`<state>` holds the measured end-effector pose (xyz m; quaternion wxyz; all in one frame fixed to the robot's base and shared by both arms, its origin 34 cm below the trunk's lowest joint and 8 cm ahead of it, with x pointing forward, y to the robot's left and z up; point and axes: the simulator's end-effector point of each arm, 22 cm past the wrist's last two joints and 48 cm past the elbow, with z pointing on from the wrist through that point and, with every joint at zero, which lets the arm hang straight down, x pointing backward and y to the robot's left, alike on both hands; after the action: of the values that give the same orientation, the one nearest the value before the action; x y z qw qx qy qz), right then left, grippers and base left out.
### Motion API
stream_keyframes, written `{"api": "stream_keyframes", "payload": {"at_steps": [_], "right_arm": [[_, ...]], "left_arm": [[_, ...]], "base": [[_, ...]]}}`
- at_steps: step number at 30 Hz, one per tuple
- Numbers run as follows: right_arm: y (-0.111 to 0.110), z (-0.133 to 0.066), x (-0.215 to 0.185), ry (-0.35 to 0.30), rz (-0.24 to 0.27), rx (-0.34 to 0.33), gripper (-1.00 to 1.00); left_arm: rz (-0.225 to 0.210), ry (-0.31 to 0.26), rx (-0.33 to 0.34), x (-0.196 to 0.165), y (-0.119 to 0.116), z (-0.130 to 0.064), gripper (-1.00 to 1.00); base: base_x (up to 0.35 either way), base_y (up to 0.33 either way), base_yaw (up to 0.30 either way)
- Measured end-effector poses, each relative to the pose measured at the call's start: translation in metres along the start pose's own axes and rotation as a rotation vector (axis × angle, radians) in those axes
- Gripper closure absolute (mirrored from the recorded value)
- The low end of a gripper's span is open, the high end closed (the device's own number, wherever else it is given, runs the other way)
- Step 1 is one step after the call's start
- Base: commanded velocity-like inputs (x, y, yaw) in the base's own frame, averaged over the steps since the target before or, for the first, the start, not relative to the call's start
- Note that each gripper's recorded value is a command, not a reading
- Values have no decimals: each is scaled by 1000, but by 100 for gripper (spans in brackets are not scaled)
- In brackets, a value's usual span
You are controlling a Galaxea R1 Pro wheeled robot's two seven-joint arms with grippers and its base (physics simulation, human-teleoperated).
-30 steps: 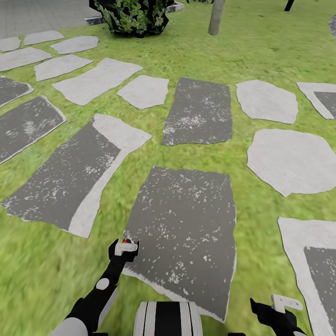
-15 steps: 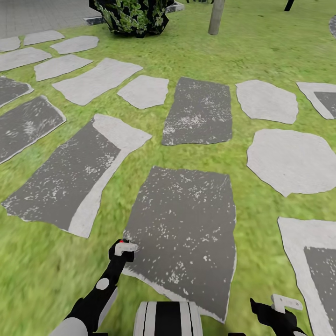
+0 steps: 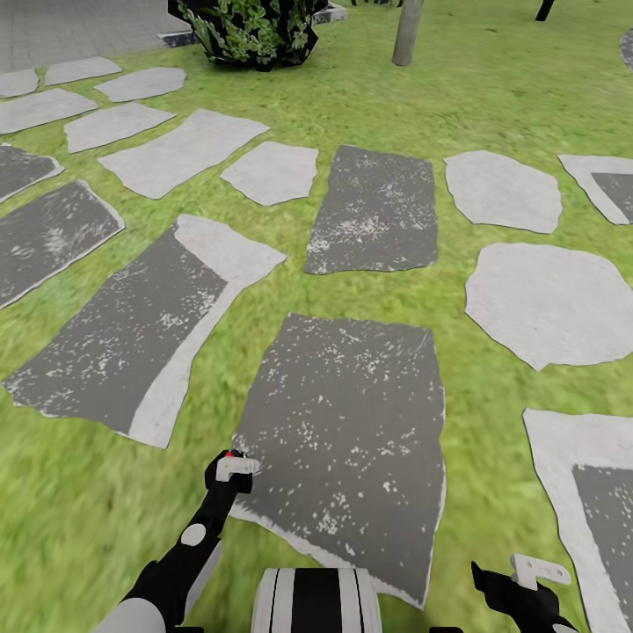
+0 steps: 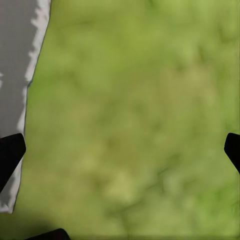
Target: Pick up the pesticide atomizer in the garden and spray insectifuge to fully cover both potted plants in the garden.
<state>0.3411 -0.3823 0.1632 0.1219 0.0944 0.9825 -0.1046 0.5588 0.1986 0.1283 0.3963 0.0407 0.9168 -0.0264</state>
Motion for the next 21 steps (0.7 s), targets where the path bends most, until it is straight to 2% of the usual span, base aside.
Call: {"api": "stream_keyframes", "payload": {"at_steps": [5,21], "right_arm": [[0,0,0,0,0,0,-100],[1,-14,-25,-63,15,-10,-100]], "left_arm": [[0,0,0,0,0,0,100],[6,-66,-3,-41,2,-6,100]], "base": [[0,0,0],[0,0,0]]}}
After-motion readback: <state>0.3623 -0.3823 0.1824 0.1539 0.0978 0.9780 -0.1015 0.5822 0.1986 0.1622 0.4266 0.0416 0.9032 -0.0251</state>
